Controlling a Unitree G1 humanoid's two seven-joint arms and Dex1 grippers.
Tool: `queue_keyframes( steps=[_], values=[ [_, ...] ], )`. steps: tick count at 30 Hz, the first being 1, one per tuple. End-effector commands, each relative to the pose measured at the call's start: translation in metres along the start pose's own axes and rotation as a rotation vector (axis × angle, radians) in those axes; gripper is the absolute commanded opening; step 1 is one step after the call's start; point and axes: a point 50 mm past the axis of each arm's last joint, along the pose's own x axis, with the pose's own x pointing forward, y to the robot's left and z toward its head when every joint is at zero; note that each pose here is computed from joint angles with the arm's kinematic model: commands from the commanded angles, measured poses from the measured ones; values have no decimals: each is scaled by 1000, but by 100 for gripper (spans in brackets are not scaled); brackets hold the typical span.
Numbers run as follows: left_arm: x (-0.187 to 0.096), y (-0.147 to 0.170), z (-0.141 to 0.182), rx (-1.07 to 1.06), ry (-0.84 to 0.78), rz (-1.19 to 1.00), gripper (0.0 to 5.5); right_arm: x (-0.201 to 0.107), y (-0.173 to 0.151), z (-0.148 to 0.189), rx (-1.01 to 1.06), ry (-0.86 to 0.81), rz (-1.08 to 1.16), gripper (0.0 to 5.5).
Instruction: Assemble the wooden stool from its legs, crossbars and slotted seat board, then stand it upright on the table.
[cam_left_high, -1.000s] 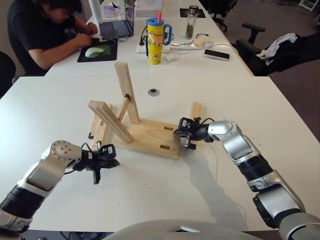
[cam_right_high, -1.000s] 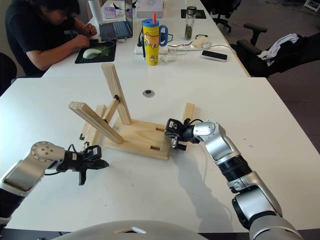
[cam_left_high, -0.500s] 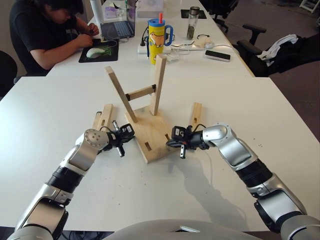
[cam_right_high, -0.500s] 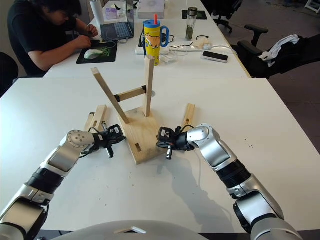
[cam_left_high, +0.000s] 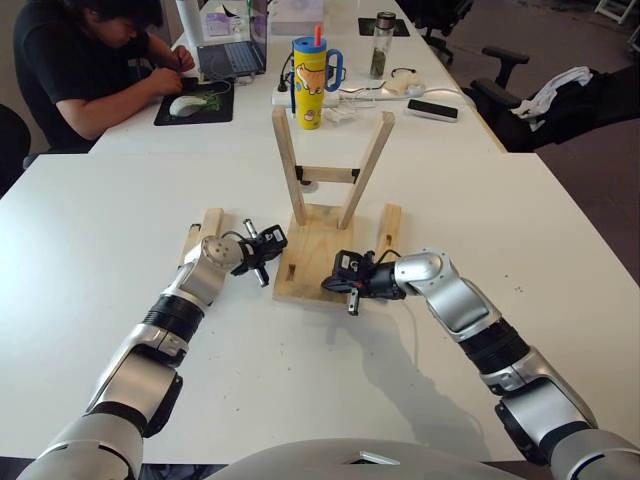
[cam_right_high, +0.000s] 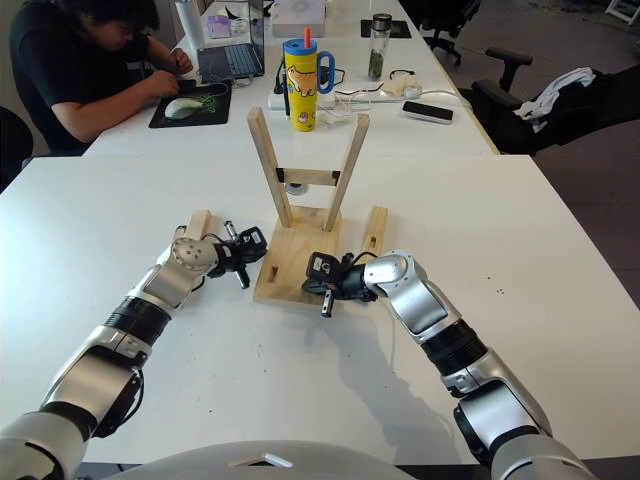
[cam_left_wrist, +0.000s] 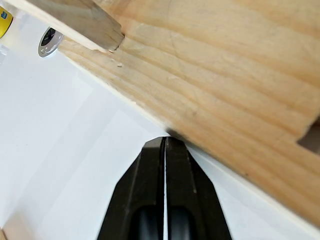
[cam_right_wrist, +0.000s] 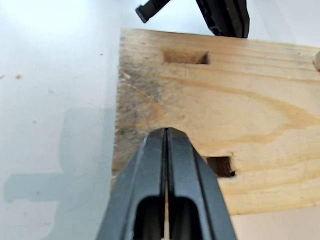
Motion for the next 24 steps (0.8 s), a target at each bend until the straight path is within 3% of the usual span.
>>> queue_keyframes(
  steps=[1,10,18,24],
  values=[
    [-9,-16,-18,-36,46,-83,1,3,4,-26,60,105,-5,0],
    [-25,-68,-31,-58,95,-327,1,-5,1,-29,24,118,-21,0],
    [-28,-70,-25,-40,94,-351,1,-20,-35,5,51,-144,-291,0],
    [-26,-68,-19,-45,58,-319,1,-34,-51,7,123,-251,-464,0]
  ],
)
